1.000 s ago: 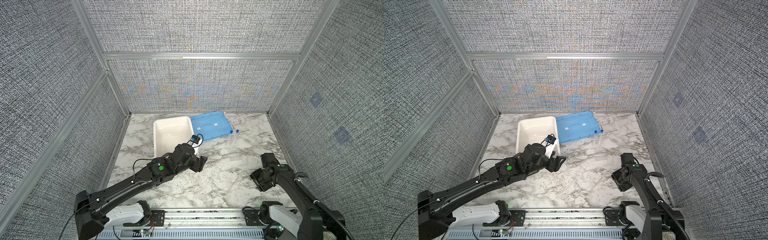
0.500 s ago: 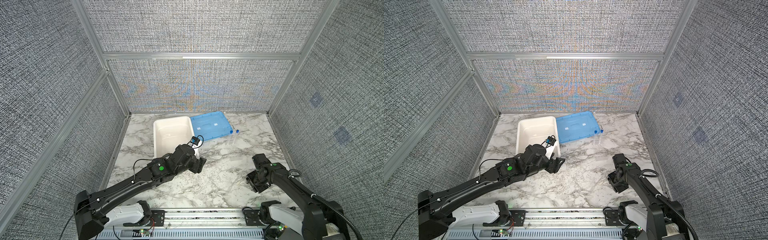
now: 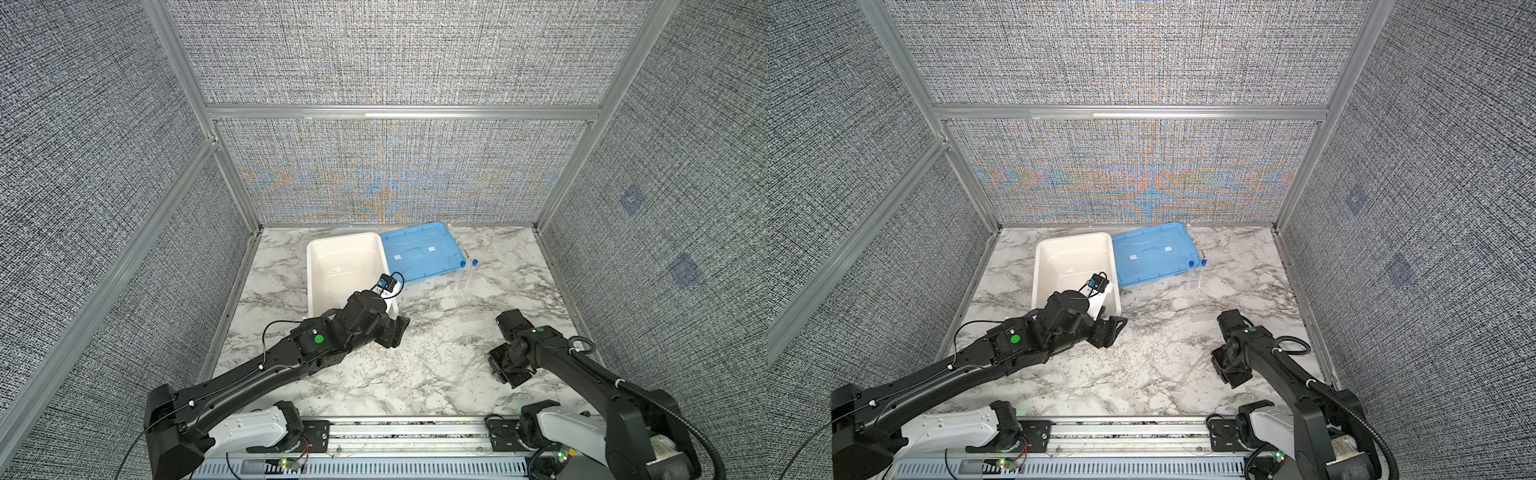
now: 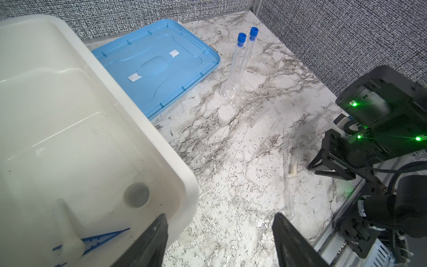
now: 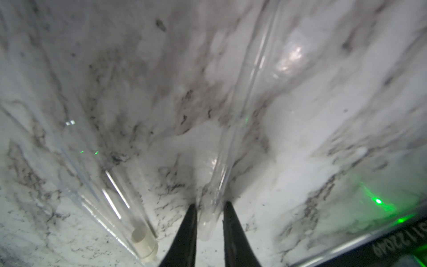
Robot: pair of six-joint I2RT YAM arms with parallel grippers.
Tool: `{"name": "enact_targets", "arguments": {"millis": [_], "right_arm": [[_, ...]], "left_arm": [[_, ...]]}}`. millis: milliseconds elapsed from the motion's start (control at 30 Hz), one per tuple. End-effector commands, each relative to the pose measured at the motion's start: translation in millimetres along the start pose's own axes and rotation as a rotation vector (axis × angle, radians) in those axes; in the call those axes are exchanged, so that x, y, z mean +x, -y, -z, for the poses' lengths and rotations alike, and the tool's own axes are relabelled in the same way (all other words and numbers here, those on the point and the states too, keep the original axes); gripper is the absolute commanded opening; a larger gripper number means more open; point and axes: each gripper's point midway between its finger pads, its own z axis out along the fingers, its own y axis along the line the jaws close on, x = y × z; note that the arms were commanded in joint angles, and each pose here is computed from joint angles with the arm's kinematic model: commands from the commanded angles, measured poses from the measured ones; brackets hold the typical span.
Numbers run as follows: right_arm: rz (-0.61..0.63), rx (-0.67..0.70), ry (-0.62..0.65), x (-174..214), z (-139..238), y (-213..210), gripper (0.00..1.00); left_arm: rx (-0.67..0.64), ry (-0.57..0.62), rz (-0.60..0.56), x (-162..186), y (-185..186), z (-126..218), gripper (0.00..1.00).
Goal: Organize the chemistry lab equipment
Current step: 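Lower the right gripper and close it on the clear glass rod, then lift the glass rod over the bin while the left arm draws back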
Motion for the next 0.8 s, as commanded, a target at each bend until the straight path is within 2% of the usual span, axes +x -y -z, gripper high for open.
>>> {"name": "enact_targets", "arguments": {"millis": [0,167,433,533,767], "right_arm": [[-0.029,0.010,0.038,-4,3,5,0.16],[-0.053,-0.014,0.122,-13,21,11,0.13],[-0.039,-0.045,0.177,-16,46,18,0.13],[0.010,-0.096,0.216,-19,64,11,0.13],[0.183,-0.234,0.356,-28,117,-23,0.14]], "left_arm": [[-0.014,0.014,-0.011,-4,-3,4,0.73],[-0.031,0.028,-0.023,-9,-6,12,0.73],[-0.086,0.046,0.019,-8,-21,23,0.74],[-0.106,0.052,0.045,-7,-30,27,0.75],[-0.244,0.060,0.141,-7,-72,48,0.75]]}}
